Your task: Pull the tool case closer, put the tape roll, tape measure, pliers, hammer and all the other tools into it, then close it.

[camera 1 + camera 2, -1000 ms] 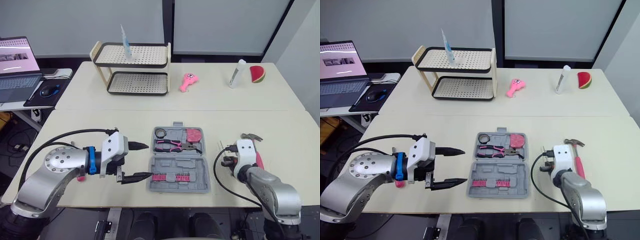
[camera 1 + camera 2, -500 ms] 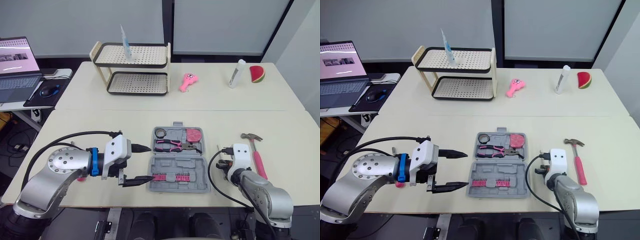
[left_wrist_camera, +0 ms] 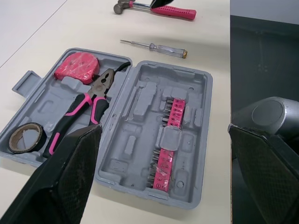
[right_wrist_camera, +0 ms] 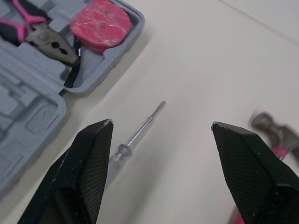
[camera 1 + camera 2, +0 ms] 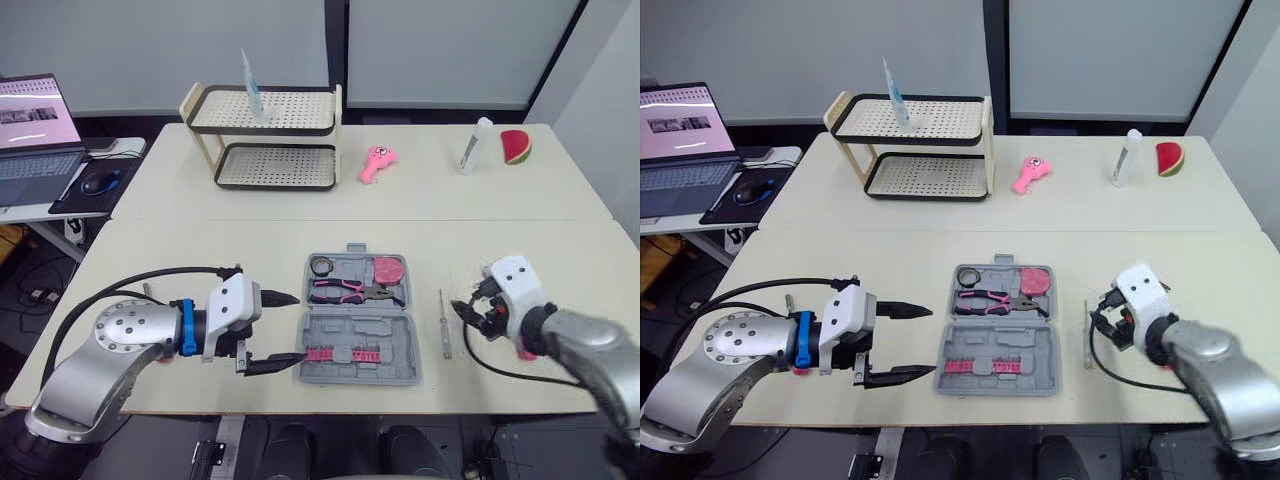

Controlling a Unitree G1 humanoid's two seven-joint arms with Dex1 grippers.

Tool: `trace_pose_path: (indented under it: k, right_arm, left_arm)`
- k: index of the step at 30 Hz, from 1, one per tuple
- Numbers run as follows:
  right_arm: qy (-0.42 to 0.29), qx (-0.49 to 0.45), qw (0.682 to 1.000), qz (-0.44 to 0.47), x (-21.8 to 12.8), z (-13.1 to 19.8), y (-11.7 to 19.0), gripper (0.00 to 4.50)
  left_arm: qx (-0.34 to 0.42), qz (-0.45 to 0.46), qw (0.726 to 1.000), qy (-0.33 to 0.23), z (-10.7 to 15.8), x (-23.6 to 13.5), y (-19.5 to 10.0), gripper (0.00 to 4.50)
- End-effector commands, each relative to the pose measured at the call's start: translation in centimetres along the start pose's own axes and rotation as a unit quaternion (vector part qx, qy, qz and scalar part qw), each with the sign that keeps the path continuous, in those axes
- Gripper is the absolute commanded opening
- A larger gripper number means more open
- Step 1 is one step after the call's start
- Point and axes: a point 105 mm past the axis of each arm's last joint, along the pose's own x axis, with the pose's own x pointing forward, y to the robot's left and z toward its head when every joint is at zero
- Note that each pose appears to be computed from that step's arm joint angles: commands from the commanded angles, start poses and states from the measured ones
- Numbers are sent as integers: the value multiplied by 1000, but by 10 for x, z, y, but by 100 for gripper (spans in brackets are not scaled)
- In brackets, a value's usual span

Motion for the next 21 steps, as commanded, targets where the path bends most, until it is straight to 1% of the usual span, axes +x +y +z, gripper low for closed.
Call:
trace_pose_path:
  k: [1,2,5,7,9,12,14,17,21]
  right_arm:
    - [-3,-216,969,122,1,7,13,344]
    - [15,-289,944,156,1,3,11,344]
    - [52,-428,875,219,2,-3,2,344]
    - [77,-512,817,253,8,0,-3,344]
    - [88,-570,767,282,15,2,-2,344]
    - [98,-617,709,327,24,-1,5,344]
    - [102,-636,683,344,30,-1,6,344]
    - [111,-655,657,357,42,-3,5,344]
    - [119,-662,643,366,52,-8,2,344]
  left_arm:
    - [32,2,999,-6,10,-4,-1,450]
    - [33,1,999,-5,10,-4,-2,450]
    - [35,-2,999,-3,10,-3,-3,450]
    - [37,-3,999,-3,10,-2,-3,450]
    - [39,-4,999,-3,10,0,-4,450]
    - [41,-7,999,-4,10,3,-4,450]
    - [42,-12,999,-10,12,6,-6,450]
    - [44,-25,998,-20,15,10,-10,450]
    - [52,-41,997,-39,21,14,-16,450]
